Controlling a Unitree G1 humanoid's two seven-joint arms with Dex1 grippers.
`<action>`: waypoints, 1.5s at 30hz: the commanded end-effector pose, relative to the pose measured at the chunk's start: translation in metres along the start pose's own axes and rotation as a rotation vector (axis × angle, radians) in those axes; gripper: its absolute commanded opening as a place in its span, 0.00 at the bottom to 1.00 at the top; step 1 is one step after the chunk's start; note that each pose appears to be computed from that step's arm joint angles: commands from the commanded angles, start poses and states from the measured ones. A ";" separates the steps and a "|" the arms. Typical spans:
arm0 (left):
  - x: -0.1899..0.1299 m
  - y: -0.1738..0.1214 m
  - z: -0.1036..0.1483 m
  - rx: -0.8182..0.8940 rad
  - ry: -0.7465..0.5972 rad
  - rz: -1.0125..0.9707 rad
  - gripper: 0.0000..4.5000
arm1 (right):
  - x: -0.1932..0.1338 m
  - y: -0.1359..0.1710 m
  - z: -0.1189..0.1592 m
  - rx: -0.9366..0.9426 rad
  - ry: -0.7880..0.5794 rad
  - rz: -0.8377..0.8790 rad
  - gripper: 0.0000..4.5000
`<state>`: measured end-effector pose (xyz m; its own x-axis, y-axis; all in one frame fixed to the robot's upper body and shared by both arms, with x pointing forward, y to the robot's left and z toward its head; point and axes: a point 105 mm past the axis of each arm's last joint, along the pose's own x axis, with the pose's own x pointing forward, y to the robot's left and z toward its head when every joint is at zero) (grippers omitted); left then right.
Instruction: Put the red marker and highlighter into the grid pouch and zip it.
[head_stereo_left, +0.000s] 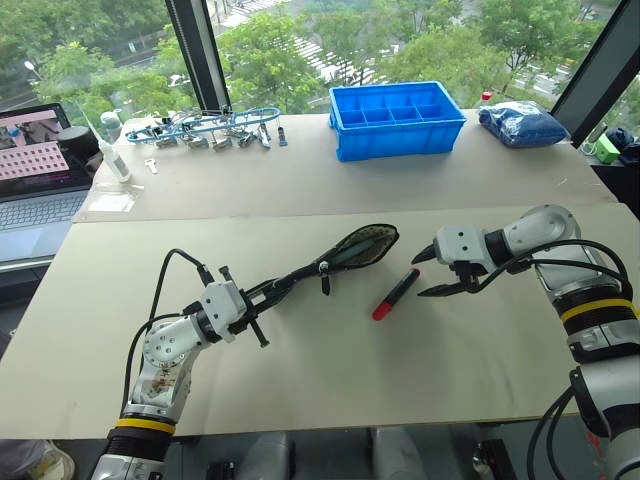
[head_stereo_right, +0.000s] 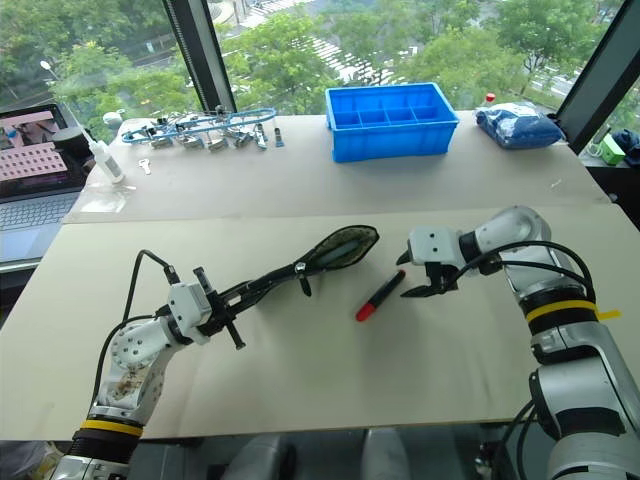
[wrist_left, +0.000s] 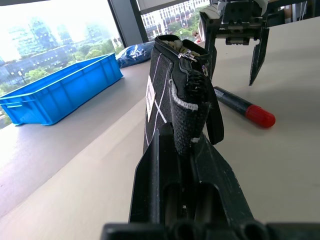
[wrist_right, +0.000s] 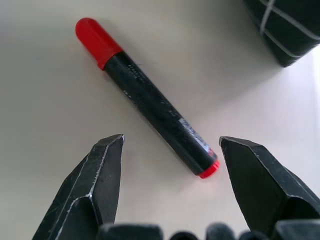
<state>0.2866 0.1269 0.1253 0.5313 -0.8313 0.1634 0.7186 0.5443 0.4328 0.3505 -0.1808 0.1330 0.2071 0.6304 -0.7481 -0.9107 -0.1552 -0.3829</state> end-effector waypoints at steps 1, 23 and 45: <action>-0.001 0.005 0.011 0.023 -0.032 0.028 0.00 | -0.001 -0.006 0.008 -0.059 -0.006 0.023 0.76; -0.004 0.005 0.013 0.032 -0.023 0.051 0.00 | 0.012 0.013 -0.002 -0.074 0.086 0.257 0.10; 0.006 -0.002 0.008 0.024 -0.029 -0.014 0.00 | -0.081 -0.043 0.121 -0.289 -0.037 -0.335 0.10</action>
<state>0.2849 0.1219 0.1254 0.5219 -0.8384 0.1572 0.7271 0.5336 0.4319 0.3303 -0.1349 0.2612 0.3931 0.7264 -0.5638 -0.7226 -0.1351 -0.6779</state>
